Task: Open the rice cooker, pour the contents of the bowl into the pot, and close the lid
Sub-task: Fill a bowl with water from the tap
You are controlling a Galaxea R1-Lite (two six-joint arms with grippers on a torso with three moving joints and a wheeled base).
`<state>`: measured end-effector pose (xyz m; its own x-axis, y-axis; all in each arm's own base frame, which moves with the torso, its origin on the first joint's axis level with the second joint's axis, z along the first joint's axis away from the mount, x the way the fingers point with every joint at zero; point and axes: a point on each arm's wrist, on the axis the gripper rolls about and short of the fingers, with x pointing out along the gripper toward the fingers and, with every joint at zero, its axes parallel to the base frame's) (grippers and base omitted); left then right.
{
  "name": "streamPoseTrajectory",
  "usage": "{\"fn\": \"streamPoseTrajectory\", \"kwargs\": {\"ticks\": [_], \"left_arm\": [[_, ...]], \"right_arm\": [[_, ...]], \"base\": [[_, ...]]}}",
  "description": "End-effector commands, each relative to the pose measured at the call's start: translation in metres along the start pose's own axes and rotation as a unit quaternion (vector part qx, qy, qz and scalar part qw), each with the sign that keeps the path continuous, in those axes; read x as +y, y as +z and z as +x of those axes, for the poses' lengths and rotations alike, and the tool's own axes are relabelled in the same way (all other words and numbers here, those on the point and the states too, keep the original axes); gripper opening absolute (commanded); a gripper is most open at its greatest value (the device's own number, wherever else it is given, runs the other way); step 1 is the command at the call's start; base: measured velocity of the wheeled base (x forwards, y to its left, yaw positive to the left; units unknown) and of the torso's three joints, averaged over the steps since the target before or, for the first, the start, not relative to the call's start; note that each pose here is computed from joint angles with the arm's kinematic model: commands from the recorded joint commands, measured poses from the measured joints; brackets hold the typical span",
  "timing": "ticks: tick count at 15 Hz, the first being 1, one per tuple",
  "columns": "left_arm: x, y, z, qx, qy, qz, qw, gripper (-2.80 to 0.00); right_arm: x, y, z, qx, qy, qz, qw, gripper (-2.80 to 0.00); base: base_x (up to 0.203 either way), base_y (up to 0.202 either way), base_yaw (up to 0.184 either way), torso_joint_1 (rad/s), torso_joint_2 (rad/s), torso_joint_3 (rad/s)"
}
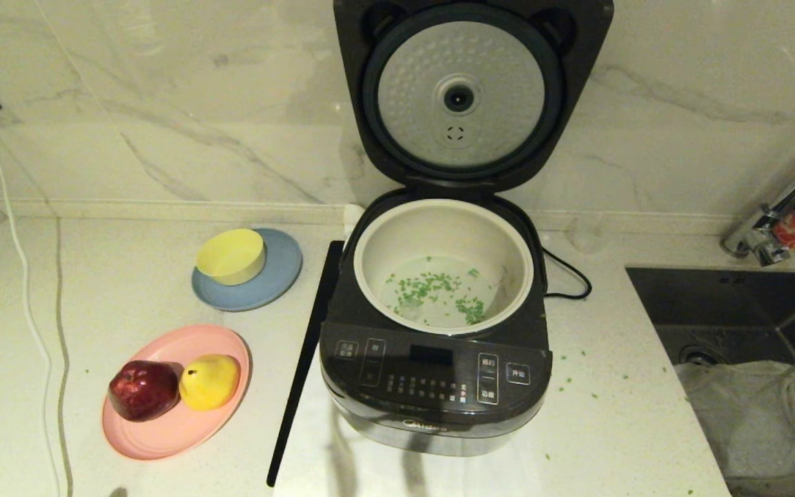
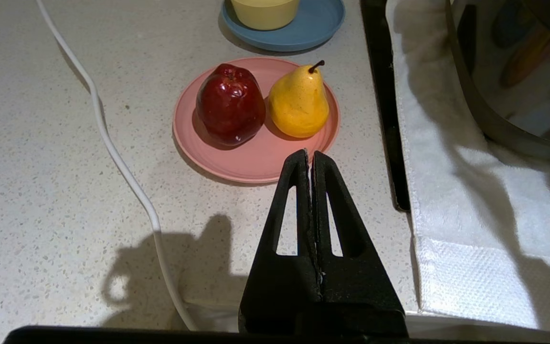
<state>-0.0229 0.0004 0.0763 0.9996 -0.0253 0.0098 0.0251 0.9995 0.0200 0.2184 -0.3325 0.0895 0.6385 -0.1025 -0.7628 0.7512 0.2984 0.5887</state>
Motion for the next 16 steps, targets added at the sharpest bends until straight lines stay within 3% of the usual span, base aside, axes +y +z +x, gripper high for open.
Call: {"fn": "streamPoseTrajectory", "kwargs": {"ticks": [1, 12, 16], "left_arm": [[0.000, -0.002, 0.001, 0.004, 0.000, 0.000, 1.0000, -2.80], [0.000, -0.003, 0.001, 0.004, 0.000, 0.000, 1.0000, -2.80], [0.000, -0.002, 0.001, 0.004, 0.000, 0.000, 1.0000, -2.80]], "right_arm": [[0.000, 0.009, 0.014, 0.001, 0.003, 0.005, 1.000, -2.80], [0.045, 0.018, 0.045, -0.005, 0.027, -0.013, 1.000, -2.80], [0.048, 0.021, 0.050, -0.008, 0.028, -0.011, 1.000, -2.80]], "base": [[0.000, 0.000, 0.000, 0.000, 0.00, 0.000], [0.000, 0.000, 0.000, 0.000, 0.00, 0.000], [0.000, 0.000, 0.000, 0.000, 0.00, 0.000]]}}
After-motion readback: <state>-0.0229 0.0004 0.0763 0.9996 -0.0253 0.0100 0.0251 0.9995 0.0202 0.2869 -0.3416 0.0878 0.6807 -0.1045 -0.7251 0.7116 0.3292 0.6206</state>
